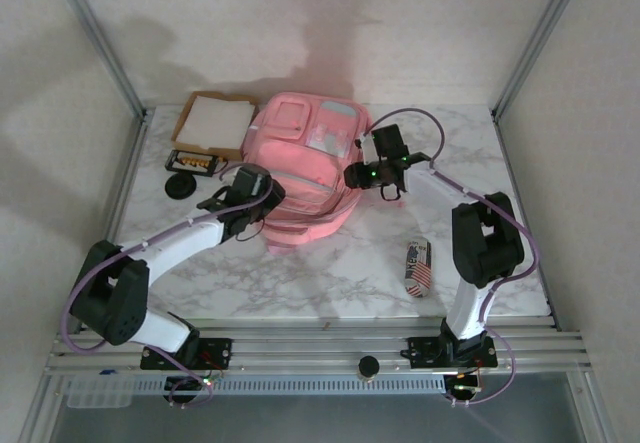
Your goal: Pack books, pencil case, and school supplies into a backpack
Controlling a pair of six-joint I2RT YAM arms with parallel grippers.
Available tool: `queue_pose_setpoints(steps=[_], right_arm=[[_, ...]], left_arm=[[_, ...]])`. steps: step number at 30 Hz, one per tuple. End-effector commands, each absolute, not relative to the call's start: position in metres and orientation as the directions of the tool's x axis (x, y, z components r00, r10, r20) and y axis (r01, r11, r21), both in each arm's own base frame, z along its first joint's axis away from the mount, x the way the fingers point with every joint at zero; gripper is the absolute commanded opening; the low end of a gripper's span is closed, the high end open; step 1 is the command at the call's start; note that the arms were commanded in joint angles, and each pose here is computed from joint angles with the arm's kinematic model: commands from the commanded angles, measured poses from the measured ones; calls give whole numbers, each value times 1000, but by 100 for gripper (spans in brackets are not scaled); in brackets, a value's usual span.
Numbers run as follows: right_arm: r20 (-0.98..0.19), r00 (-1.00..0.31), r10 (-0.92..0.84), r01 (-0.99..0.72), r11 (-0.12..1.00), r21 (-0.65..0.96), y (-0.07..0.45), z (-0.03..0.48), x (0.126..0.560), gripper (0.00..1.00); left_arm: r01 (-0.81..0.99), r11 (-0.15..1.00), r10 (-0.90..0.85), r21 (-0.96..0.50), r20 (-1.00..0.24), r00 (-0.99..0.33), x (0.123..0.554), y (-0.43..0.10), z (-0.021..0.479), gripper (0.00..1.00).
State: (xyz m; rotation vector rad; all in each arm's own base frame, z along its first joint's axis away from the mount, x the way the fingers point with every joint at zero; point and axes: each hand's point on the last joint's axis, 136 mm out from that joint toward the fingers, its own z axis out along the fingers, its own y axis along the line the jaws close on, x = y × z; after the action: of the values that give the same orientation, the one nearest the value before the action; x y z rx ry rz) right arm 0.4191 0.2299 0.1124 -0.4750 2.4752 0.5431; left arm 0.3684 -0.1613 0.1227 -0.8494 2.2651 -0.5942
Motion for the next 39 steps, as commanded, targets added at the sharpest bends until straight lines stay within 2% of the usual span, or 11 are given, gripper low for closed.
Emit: queue_pose_setpoints(steps=[1,4,9,11,23,29,33,36,39], right_arm=[[-565,-760,-321,-523,819,237,227,105,413,41],[-525,-773,-357,-519,831,200,222,90,417,45],[-550,-743,-382,-559,805,196,231,94,426,40],[-547,-736,-399,-575,795,194,235,91,426,35],[-446,-758,-475,-578,807,121,226,52,413,31],[-405,-760,-509,-564,825,22,209,41,409,24],[-416,-737,-532,-581,814,-11,215,44,413,12],[-459,-695,-554,-613,790,-24,230,53,415,3],[-515,-662,-544,-622,783,-27,238,68,418,0]], left_arm=[[-432,678,-718,-595,-411,-561,371,-151,119,55],[-431,684,-711,-588,-406,-574,372,-152,115,56],[-482,663,-739,-572,-398,-544,369,-138,104,57],[-495,647,-753,-579,-387,-532,370,-133,101,57],[-564,633,-773,-531,-395,-496,377,-105,82,57],[-592,632,-775,-500,-409,-482,382,-92,72,55],[-591,643,-766,-487,-417,-489,391,-90,68,55],[-589,649,-760,-481,-428,-488,397,-85,69,55],[-572,663,-748,-483,-446,-491,402,-82,78,56]])
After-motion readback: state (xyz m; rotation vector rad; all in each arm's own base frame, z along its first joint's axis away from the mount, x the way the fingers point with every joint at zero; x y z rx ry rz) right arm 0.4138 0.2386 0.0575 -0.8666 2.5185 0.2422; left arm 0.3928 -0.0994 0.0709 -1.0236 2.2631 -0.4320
